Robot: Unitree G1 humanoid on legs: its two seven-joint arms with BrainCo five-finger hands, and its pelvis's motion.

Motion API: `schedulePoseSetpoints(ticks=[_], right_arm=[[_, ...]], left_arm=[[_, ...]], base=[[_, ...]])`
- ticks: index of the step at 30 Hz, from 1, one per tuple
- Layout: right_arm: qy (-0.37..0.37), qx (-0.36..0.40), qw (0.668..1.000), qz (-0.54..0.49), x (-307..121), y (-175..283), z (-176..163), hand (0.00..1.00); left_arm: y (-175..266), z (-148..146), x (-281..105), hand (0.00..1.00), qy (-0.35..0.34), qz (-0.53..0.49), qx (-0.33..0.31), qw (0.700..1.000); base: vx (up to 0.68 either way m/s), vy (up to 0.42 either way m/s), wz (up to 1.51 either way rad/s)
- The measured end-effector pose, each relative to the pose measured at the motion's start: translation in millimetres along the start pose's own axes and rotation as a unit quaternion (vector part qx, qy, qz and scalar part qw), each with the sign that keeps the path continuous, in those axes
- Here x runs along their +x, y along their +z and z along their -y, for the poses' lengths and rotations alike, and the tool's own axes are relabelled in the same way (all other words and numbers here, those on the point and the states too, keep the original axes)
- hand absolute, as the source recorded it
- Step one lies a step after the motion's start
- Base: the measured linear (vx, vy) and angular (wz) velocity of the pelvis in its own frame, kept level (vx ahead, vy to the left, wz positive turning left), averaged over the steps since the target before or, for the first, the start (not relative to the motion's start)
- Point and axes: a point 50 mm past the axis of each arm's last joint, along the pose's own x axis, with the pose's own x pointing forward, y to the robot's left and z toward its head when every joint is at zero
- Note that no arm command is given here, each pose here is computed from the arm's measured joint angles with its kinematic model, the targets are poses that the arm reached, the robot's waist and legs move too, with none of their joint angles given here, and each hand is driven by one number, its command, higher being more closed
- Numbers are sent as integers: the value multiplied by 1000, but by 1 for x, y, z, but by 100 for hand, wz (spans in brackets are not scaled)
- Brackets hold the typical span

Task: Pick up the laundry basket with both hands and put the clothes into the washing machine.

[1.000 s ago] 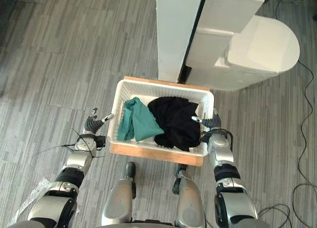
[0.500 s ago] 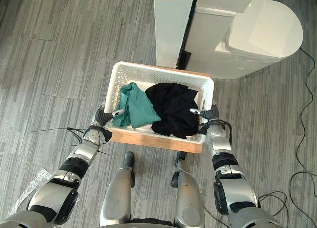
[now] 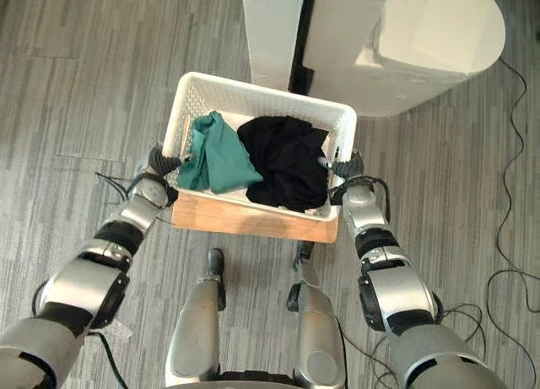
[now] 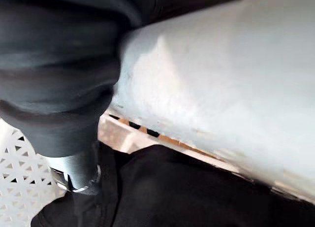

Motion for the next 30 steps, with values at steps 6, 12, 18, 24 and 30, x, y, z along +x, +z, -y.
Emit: schedulePoseSetpoints(ticks=[6,12,18,24,30], right_arm=[[13,-10,1000,3,-1,2,-8,100],[16,-16,1000,4,-1,1,-10,100],[18,-22,999,-28,-26,-49,-1,100],[4,29,997,-73,-79,-113,29,100],[-5,61,992,-109,-129,-150,39,100]], left_arm=[[4,-16,6,100,15,-4,43,999],[17,-25,9,100,26,15,62,998],[10,-8,-21,100,8,81,2,997],[-27,40,-87,100,-68,76,-154,983],[-73,73,-157,100,-118,-5,-263,958]], base=[[40,6,-6],[53,28,-19],[63,51,-16],[94,41,6],[87,14,21]])
